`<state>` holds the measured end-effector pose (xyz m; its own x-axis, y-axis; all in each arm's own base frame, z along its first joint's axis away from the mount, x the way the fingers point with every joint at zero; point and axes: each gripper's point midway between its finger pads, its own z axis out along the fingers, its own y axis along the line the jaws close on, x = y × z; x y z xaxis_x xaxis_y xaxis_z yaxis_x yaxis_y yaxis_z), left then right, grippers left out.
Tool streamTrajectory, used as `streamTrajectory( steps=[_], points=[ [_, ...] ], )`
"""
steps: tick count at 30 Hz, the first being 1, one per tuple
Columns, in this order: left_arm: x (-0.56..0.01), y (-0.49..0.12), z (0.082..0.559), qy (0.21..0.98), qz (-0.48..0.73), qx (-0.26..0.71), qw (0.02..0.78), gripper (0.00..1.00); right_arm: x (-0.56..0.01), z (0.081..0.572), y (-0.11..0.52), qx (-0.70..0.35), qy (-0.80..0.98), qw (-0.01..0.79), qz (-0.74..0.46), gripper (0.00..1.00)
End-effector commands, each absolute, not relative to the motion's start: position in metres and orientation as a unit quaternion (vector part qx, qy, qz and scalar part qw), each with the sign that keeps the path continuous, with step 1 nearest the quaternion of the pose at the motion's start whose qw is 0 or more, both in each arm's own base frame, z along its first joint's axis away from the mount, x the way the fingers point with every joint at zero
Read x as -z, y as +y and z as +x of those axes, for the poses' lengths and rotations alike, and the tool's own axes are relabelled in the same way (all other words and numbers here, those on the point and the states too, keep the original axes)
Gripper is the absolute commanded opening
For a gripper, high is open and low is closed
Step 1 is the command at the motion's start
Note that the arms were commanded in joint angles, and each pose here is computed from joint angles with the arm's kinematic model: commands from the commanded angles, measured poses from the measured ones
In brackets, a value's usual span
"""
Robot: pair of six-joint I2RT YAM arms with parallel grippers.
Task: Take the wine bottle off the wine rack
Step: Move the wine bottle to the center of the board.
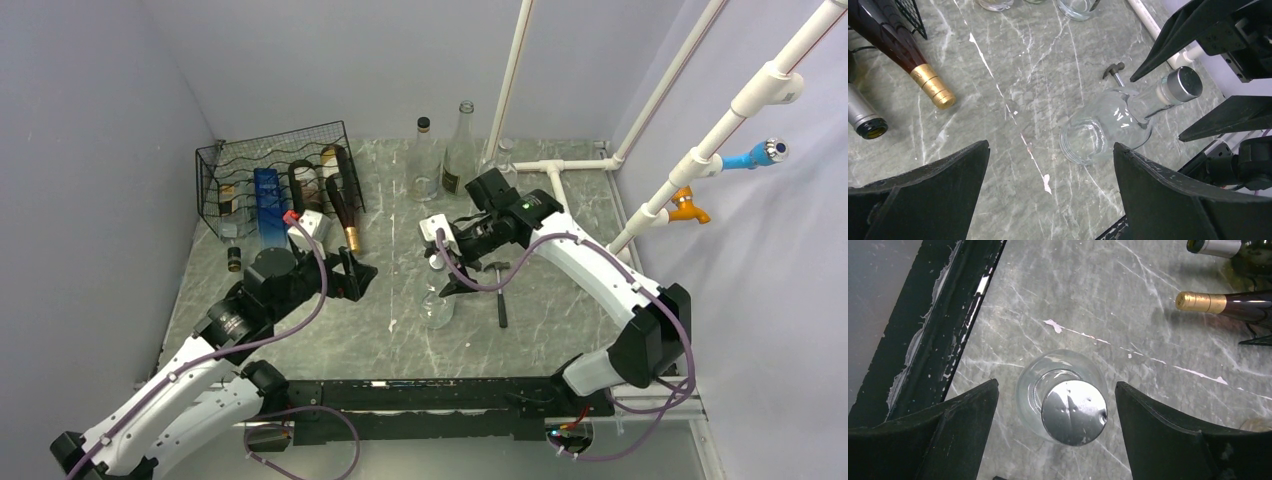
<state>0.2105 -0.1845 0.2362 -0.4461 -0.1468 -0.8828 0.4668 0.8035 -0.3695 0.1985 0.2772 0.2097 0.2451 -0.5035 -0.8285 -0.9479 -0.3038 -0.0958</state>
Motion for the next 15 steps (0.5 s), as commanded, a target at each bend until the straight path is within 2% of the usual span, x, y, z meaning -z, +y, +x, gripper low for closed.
streamTrajectory(
  steps=[1, 15],
  points=[
    [-0.2418, -0.1764, 0.2157, 0.788, 0.091, 0.283, 0.540, 0.99, -0.2169, 0.2004, 0.2845, -0.354, 0.498, 0.314, -0.727, 0.88],
    [-0.2415, -0.1690, 0.2159, 0.790, 0.084, 0.269, 0.545, 0.99, -0.2127, 0.1973, 0.2913, -0.356, 0.496, 0.301, -0.732, 0.79]
  ],
)
